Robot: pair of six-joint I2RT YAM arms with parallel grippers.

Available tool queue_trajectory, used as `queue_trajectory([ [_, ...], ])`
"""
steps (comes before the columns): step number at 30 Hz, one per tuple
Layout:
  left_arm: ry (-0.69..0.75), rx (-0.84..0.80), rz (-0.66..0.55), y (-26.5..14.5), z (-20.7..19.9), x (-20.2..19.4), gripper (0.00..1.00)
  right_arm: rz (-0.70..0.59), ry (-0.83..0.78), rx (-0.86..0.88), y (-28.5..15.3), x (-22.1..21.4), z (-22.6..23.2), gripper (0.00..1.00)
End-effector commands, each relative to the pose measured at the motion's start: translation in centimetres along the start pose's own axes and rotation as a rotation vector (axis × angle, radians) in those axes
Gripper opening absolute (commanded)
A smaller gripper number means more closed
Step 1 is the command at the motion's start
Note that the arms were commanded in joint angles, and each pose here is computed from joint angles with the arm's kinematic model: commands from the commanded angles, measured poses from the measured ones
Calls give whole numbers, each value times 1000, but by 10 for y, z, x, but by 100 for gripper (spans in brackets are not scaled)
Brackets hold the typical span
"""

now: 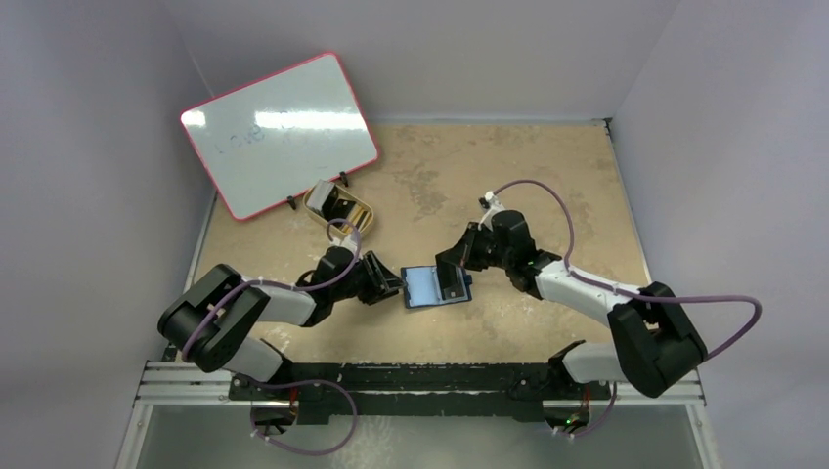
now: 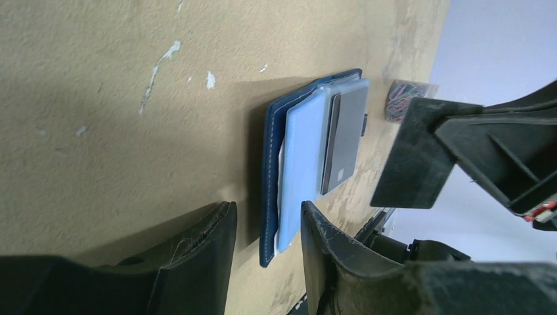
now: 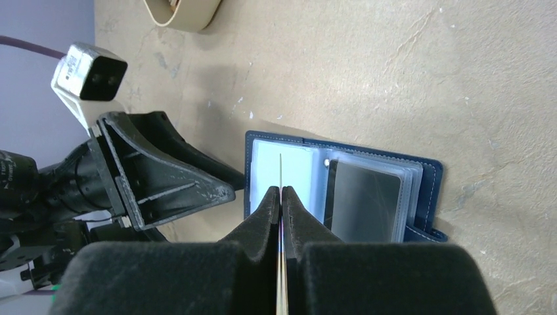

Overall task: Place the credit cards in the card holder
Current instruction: Insert the credit card into the card holder.

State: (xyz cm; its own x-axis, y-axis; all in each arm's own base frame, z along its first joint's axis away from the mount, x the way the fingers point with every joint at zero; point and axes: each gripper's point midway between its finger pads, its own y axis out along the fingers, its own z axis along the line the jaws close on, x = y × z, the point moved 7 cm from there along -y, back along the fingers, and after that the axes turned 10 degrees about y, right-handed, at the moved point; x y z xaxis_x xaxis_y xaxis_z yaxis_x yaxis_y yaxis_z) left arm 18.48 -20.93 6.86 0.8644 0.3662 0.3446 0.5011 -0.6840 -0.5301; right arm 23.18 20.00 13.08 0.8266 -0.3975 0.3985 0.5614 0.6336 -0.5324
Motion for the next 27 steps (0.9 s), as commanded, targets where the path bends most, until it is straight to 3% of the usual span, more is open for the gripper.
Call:
queue_trajectory([
  [1, 13, -118, -51, 4, -17, 8, 40, 6, -30, 68, 5, 1, -1, 0],
  [15, 17, -90, -29, 18, -13, 7, 24, 51, -6, 67, 16, -5, -19, 0],
  [20, 8, -79, -24, 20, -9, 5, 0, 40, -8, 69, 20, -3, -21, 0],
  [27, 31, 10, -43, 18, 5, 3, 0, 18, -11, 96, 28, 0, -20, 0],
])
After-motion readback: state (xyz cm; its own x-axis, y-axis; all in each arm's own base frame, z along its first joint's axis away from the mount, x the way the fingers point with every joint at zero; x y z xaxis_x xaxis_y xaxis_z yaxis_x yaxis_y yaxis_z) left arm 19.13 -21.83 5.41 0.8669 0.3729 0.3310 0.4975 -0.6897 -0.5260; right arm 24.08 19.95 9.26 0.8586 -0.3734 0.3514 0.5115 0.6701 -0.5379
